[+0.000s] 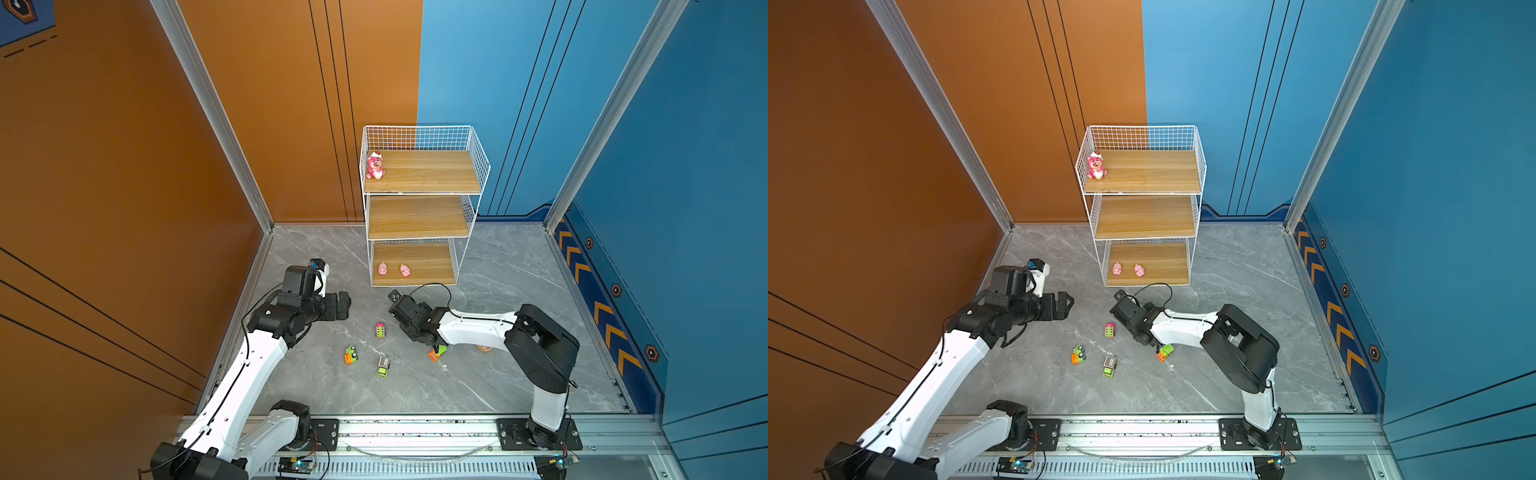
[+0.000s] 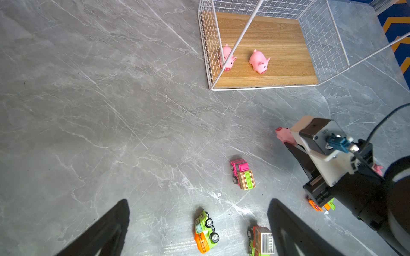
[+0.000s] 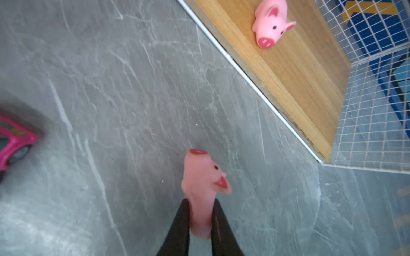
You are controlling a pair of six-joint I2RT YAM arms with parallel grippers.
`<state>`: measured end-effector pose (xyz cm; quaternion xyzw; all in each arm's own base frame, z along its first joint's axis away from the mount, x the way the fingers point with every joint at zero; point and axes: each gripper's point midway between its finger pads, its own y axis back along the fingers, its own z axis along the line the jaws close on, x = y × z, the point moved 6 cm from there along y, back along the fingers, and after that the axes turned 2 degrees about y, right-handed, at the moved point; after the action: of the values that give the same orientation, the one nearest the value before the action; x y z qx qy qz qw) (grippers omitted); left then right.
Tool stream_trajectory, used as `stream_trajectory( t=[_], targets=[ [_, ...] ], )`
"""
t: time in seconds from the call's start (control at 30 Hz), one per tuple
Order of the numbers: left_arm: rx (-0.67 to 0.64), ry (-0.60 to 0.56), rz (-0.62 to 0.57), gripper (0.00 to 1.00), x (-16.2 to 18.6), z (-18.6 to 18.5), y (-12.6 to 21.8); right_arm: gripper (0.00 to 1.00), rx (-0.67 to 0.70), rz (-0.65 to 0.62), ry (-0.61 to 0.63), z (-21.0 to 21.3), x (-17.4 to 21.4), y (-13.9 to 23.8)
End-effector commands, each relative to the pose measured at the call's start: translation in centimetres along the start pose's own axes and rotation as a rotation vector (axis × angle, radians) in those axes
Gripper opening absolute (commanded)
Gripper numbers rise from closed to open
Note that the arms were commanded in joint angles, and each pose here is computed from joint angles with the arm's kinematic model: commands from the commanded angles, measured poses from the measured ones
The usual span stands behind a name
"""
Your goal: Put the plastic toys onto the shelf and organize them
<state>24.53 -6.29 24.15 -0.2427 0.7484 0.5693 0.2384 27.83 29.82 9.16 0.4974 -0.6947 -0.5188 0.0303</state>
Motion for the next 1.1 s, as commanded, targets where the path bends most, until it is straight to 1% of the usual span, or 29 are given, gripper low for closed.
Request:
stream_trajectory(
  t=[0.0, 0.1, 0.23, 0.3, 0.37, 0.43, 0.67, 0.8, 0.9, 1.0, 1.07],
  targets=[
    [0.005, 0.013, -0.002, 0.98, 0.1, 0.1, 0.1, 0.19, 0.098, 0.073, 0.124, 0.5, 0.8, -0.1],
    [0.008, 0.009, -0.001, 0.98, 0.2, 0.0, 0.1, 0.21, 0.115, 0.092, 0.169, 1.6, 0.9, -0.4],
    [0.008, 0.006, -0.007, 0.98, 0.2, -0.1, 0.3, 0.24, 0.105, 0.102, 0.21, 3.0, 1.1, -0.3],
    [0.011, 0.003, -0.01, 0.98, 0.2, -0.2, 0.4, 0.28, 0.101, 0.101, 0.228, 3.6, 1.1, -0.1],
    [0.013, 0.001, -0.012, 0.98, 0.1, -0.2, 0.4, 0.35, 0.081, 0.092, 0.232, 4.0, 0.9, 0.5],
    [0.016, 0.001, -0.014, 0.98, 0.1, -0.3, 0.5, 0.41, 0.049, 0.08, 0.216, 4.2, 0.8, 1.0],
    [0.02, -0.001, -0.019, 0.98, 0.1, -0.4, 0.6, 0.5, -0.117, 0.014, 0.11, 4.3, 0.3, 3.0],
    [0.023, -0.001, -0.019, 0.98, 0.1, -0.4, 0.7, 0.52, -0.217, -0.076, -0.002, 2.6, -0.7, 4.7],
    [0.024, -0.001, -0.017, 0.98, 0.1, -0.4, 0.6, 0.54, -0.259, -0.14, -0.093, 1.0, -1.2, 5.6],
    [0.023, -0.001, -0.016, 0.98, 0.1, -0.4, 0.6, 0.55, -0.291, -0.158, -0.201, -0.8, -1.0, 5.4],
    [0.022, -0.001, -0.016, 0.98, 0.2, -0.4, 0.6, 0.56, -0.3, -0.157, -0.243, -1.4, -0.8, 5.1]
  ],
)
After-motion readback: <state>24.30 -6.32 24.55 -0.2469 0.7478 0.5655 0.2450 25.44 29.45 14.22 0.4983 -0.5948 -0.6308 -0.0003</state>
